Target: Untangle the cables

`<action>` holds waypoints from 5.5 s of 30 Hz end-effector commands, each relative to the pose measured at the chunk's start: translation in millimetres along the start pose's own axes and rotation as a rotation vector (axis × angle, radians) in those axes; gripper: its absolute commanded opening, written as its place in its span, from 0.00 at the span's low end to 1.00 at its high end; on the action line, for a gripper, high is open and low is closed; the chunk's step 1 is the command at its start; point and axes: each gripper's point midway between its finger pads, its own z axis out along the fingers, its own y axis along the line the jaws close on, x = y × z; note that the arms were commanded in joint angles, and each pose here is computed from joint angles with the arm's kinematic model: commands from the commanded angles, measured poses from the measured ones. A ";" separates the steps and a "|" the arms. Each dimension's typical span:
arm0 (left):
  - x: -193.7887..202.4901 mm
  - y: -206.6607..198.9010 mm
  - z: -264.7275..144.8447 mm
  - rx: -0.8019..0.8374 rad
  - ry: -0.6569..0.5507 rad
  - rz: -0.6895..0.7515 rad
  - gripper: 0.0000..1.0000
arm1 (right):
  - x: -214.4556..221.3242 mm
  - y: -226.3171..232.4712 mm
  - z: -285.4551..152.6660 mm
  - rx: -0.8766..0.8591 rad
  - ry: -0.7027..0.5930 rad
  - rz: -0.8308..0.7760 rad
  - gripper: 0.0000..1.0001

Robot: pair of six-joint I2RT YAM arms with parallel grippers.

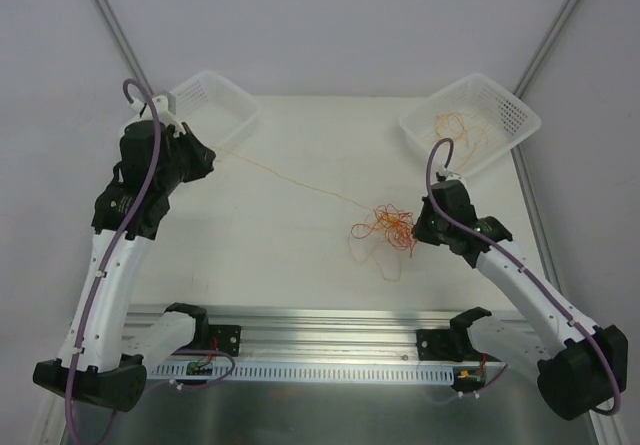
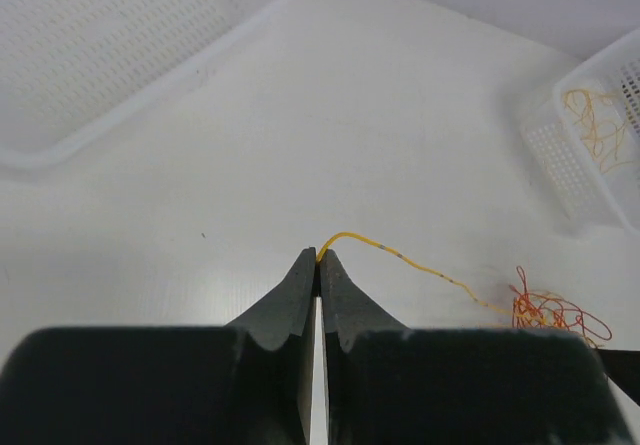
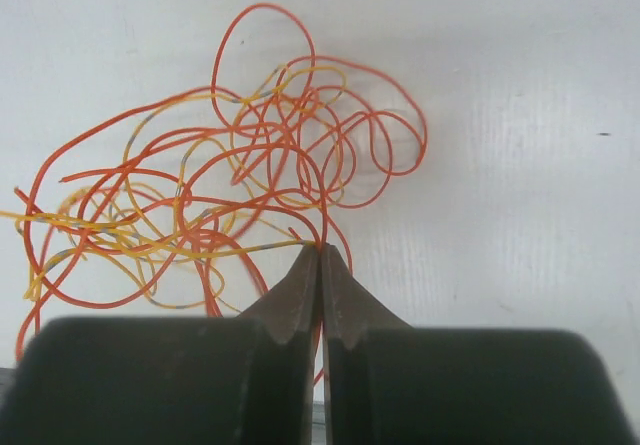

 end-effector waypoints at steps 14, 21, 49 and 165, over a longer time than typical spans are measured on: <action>-179.0 -23.4 -134.3 -0.104 -0.465 0.122 0.00 | 37.1 -61.3 5.6 0.106 0.184 0.233 0.01; -176.3 -31.3 -144.7 -0.054 -0.467 0.147 0.00 | 39.3 -66.0 10.5 0.103 0.210 0.261 0.01; 155.5 24.8 -3.9 0.187 0.454 0.189 0.86 | 3.9 27.6 -26.6 -0.046 0.120 -0.251 0.81; 30.0 -80.7 -30.8 0.471 0.208 0.305 0.00 | -43.0 82.9 -36.3 -0.152 -0.037 -0.337 0.77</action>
